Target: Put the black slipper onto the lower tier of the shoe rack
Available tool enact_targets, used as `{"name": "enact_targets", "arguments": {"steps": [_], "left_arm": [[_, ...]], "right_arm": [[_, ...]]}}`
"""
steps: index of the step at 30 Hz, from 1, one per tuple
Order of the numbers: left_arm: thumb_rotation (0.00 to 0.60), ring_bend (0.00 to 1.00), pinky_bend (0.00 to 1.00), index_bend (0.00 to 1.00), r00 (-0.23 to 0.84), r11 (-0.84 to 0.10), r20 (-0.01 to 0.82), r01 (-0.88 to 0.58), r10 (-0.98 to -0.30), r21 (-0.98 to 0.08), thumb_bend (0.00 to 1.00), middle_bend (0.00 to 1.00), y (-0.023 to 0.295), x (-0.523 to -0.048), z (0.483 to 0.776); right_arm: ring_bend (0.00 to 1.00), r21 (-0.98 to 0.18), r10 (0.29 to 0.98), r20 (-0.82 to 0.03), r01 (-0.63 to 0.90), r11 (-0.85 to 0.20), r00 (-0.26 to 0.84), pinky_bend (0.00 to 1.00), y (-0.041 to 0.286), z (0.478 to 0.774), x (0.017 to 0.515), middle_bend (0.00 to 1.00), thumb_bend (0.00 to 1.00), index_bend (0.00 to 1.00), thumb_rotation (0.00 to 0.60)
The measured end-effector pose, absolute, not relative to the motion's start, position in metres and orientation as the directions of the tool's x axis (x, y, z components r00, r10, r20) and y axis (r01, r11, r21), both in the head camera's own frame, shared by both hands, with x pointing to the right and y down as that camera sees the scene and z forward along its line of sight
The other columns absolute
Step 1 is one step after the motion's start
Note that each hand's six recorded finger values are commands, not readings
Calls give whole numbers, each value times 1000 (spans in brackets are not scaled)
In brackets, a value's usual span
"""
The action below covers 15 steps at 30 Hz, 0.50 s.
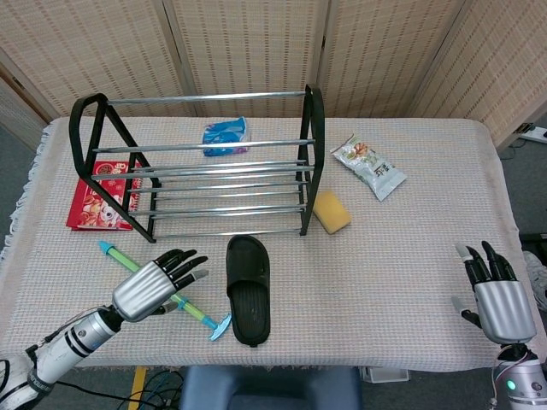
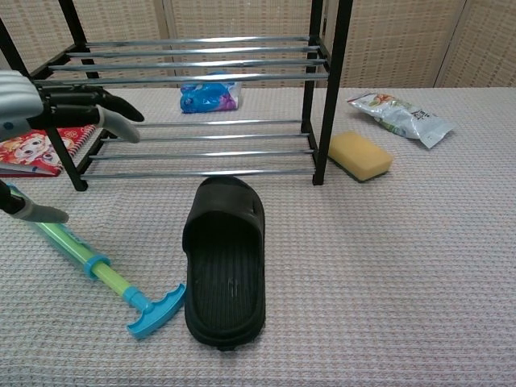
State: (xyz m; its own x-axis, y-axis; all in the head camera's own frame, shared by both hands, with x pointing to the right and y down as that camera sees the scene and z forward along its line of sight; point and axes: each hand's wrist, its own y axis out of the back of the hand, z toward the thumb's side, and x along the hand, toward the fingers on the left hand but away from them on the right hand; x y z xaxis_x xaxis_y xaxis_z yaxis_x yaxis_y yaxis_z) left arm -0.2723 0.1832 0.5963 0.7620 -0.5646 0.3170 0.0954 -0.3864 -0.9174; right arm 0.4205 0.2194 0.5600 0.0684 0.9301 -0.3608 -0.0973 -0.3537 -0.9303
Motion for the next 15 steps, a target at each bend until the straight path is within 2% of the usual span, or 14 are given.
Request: {"name": "enact_targets", "arguments": {"steps": [8,15], "left_arm": [[600,141,251,211,825,-358,341,182,-451,-916,153,154,185,-251,608],[600,141,251,179,857,-321,400,298,-325,-899,152,153,189,-236,625]], "right_arm": [[17,-938,942,-336,-95,-332,27,148,211,553,430,142,209,0,600],[14,-940,945,-327,-100,-325,1,143,209,548,435,142,208,0,600]]}}
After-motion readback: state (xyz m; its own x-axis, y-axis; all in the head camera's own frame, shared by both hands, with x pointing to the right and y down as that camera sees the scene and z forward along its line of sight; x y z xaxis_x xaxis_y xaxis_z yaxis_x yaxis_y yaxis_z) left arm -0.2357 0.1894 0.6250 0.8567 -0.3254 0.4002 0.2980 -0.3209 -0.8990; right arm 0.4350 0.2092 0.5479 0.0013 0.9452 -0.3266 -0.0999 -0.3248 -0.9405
